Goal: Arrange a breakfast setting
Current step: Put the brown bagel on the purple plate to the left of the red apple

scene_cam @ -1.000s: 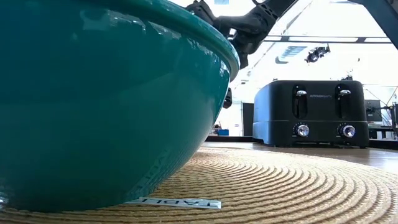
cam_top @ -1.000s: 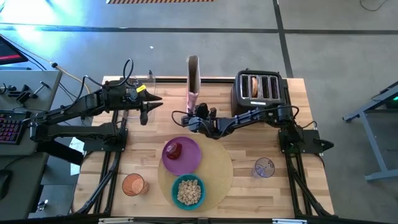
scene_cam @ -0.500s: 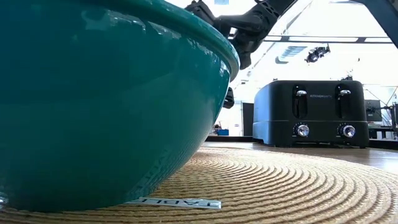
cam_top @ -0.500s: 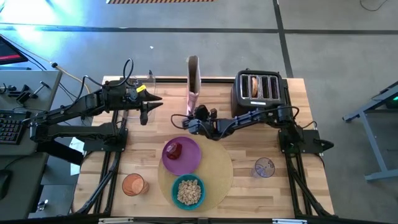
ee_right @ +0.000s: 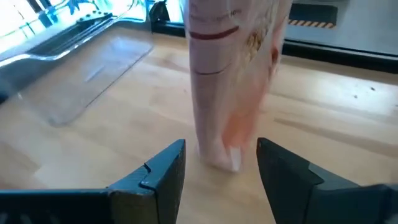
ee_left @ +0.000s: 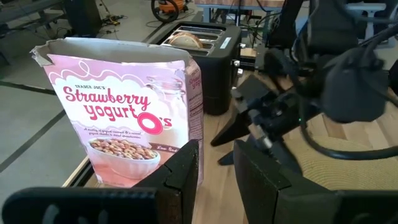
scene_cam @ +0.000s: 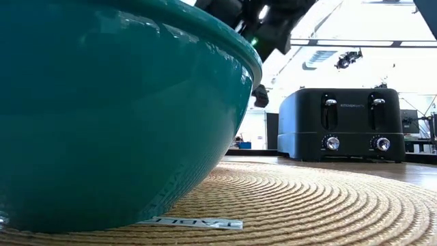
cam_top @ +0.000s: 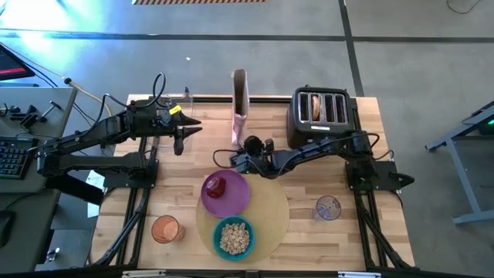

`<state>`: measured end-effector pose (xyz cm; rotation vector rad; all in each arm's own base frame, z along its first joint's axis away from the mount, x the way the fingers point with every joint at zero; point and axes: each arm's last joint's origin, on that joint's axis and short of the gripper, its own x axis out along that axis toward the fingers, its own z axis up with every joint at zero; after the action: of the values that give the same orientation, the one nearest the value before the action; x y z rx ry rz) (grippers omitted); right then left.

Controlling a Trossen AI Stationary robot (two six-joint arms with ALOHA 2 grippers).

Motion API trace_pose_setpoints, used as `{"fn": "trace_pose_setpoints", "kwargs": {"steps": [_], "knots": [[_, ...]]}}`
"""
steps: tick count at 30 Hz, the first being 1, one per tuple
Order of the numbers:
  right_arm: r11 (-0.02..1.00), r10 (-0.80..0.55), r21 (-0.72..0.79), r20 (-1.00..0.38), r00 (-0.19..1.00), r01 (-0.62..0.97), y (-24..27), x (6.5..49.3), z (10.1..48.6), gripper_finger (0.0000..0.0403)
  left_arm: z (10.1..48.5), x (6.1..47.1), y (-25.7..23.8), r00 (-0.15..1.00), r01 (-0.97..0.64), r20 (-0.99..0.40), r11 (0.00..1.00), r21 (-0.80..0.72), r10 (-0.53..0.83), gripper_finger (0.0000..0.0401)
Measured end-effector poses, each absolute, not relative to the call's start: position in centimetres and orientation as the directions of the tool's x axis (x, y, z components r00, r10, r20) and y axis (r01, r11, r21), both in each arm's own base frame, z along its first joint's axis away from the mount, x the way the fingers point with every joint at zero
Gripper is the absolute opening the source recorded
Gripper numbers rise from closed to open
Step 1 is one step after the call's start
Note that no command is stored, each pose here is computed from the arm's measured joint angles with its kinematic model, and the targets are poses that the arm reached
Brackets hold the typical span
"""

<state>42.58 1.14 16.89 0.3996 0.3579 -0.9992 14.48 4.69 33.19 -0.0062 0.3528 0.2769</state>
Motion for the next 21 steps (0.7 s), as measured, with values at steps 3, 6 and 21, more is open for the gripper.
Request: {"fn": "trace_pose_setpoints", "kwargs": {"steps": [3, 6, 21], "knots": [[0.486, -0.724, 0.14, -0.489, 0.487, 0.863, 1.9, 41.7, 17.8, 0.0179, 33.2, 14.5, 4.7, 0.901, -0.269, -0.342, 0.962, 0.042, 0.267, 0.009], [0.49, -0.706, 0.119, -0.527, 0.473, 0.864, 2.3, 40.6, 19.1, 0.0179, 33.2, 14.5, 4.7, 0.901, -0.269, -0.341, 0.962, 0.042, 0.267, 0.009], [0.528, -0.648, -0.005, -0.648, 0.399, 0.849, -1.9, 34.5, 27.1, 0.0179, 33.2, 14.5, 4.7, 0.901, -0.269, -0.342, 0.962, 0.042, 0.267, 0.009]]}}
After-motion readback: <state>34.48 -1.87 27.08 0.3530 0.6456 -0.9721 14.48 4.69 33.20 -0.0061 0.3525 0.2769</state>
